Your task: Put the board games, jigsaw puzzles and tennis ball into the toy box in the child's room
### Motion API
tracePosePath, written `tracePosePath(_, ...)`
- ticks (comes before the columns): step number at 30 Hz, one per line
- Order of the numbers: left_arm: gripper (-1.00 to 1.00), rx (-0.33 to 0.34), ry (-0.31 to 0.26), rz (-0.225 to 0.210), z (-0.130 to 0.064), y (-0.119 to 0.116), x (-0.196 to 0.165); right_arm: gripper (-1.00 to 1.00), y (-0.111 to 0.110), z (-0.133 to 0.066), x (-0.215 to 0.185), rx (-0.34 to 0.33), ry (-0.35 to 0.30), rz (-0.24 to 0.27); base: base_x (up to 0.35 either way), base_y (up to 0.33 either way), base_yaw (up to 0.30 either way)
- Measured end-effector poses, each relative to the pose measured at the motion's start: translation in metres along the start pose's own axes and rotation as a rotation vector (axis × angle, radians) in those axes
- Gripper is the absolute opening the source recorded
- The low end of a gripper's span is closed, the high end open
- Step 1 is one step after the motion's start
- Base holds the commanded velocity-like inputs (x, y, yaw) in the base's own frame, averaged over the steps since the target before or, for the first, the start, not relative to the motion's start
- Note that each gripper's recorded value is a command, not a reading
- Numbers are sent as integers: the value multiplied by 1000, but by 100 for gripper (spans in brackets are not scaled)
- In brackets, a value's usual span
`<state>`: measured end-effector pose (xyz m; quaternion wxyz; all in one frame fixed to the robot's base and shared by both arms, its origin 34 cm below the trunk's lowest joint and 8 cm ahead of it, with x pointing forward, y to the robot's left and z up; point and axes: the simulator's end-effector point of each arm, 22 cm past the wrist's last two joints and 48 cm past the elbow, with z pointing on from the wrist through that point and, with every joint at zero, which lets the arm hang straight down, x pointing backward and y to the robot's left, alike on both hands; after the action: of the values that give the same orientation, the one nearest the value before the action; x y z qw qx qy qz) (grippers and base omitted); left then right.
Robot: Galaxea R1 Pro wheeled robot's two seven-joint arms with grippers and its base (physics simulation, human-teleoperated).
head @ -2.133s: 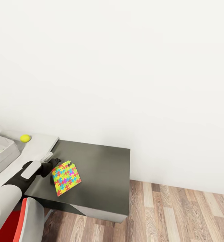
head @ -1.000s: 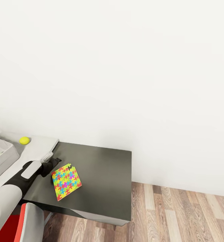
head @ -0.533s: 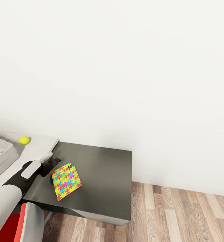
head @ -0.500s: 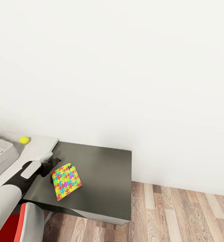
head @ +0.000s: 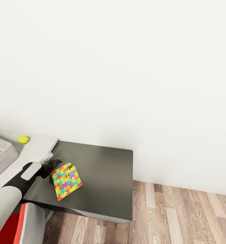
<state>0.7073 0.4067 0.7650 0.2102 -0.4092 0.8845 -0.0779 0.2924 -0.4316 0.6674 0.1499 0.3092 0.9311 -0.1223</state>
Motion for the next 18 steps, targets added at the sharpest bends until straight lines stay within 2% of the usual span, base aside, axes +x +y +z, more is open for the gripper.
tracePosePath(18, 100, 5, -4, 36, 5, -5, 0, 100, -5, 2, 9, 13, 20, -9, 0, 0, 0)
